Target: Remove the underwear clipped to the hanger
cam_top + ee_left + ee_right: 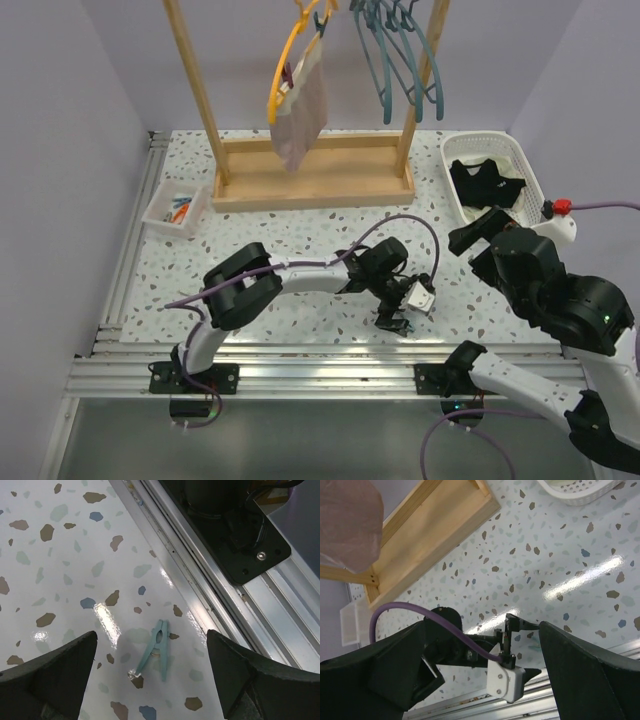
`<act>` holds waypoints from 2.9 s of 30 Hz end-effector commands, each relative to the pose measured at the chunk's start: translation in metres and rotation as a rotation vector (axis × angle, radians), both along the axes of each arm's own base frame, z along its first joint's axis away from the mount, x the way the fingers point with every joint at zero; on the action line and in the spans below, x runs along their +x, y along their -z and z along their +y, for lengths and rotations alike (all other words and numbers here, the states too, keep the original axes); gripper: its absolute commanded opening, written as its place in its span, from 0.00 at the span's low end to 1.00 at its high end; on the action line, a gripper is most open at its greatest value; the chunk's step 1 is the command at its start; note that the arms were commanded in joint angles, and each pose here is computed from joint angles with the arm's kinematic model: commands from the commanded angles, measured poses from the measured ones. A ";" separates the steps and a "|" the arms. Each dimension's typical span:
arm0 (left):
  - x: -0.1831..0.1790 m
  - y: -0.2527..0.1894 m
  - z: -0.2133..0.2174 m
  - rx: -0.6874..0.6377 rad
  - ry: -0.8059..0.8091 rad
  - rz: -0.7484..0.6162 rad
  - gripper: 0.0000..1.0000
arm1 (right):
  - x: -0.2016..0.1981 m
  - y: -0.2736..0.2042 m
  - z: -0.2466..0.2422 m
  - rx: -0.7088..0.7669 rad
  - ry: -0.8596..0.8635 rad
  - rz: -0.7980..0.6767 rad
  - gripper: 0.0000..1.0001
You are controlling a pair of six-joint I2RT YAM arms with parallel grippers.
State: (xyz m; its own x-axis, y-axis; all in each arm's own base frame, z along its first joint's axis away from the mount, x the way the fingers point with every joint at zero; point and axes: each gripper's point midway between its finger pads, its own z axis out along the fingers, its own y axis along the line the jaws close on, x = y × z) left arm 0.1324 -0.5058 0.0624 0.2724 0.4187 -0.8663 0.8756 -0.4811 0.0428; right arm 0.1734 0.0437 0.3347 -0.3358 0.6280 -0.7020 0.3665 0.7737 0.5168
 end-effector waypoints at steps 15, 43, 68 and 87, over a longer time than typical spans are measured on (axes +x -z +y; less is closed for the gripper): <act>-0.012 0.051 0.003 0.086 0.063 0.048 0.72 | -0.013 0.012 -0.017 -0.101 -0.005 0.056 0.98; 0.244 -0.102 0.331 0.213 -1.385 0.278 0.00 | 0.021 0.071 0.058 -0.142 -0.246 0.184 0.98; 0.324 -0.065 0.621 0.130 -2.328 0.376 0.00 | 0.045 0.097 0.098 -0.219 -0.396 0.267 0.98; 0.288 -0.128 0.580 -0.143 -2.274 0.465 1.00 | 0.061 0.065 0.136 -0.219 -0.622 0.114 0.98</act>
